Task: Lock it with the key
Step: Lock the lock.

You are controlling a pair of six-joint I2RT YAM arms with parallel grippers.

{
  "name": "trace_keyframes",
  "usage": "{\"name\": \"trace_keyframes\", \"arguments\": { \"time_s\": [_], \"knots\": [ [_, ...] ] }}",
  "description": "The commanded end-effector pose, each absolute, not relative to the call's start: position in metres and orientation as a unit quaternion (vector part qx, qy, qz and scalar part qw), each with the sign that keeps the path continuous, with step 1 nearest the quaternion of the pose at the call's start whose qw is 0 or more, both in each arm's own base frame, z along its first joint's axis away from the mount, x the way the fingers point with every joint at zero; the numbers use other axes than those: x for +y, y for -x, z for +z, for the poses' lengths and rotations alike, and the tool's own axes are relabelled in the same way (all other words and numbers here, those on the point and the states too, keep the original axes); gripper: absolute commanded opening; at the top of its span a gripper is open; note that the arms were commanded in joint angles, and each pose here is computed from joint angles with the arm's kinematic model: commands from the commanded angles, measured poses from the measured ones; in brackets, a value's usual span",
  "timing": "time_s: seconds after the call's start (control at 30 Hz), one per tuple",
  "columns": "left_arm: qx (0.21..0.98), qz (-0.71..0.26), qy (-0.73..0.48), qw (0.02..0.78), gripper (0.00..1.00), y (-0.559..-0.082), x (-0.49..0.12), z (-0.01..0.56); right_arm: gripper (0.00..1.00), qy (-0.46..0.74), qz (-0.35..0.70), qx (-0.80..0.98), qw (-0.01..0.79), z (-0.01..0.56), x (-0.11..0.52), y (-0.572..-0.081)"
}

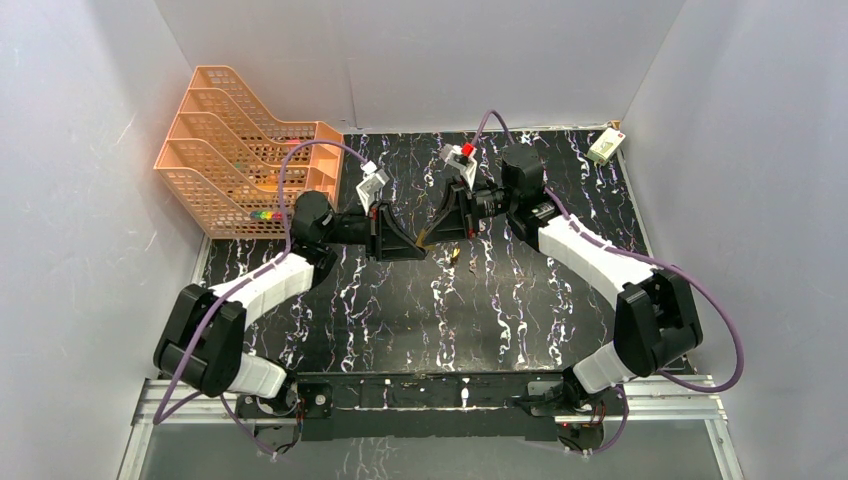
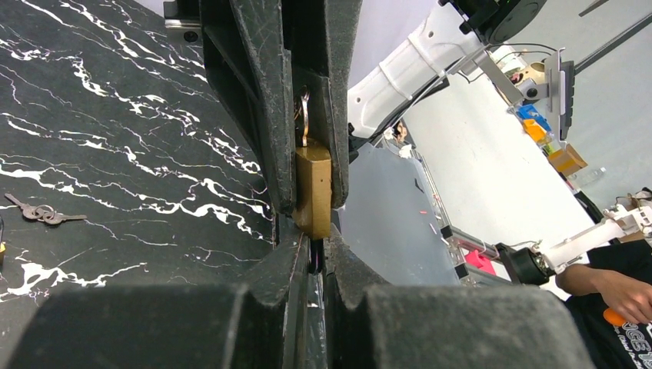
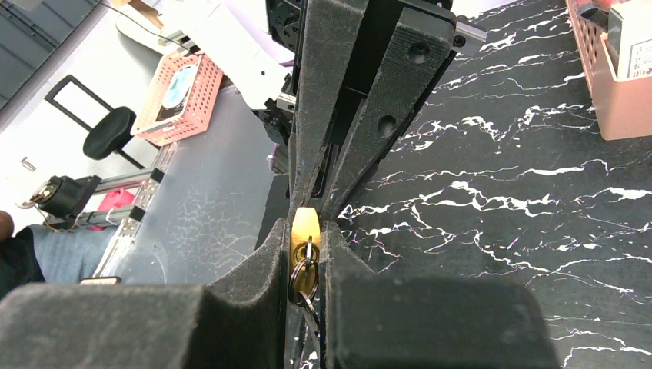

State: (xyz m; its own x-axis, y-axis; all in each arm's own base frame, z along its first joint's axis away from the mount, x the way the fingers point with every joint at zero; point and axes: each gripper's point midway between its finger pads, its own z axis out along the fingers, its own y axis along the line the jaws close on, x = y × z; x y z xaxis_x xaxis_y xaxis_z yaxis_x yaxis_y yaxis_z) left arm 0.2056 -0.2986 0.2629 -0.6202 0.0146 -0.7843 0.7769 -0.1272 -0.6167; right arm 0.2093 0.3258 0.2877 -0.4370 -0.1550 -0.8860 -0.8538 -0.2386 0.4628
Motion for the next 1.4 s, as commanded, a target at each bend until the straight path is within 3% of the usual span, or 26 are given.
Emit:
{"name": "trace_keyframes", "arguments": {
  "time_s": [0.0,1.37],
  "knots": [
    [0.575,-0.671,-0.312,0.35,0.0,-0.208,-0.319,0.296,0.0,0.492,0.626,0.497,0.345,0.322,0.365,-0.192],
    [0.624,-0.587,-0.296,0.423,0.0,-0.219,-0.294,0.309,0.0,0.465,0.586,0.531,0.397,0.319,0.349,-0.198]
  ]
}}
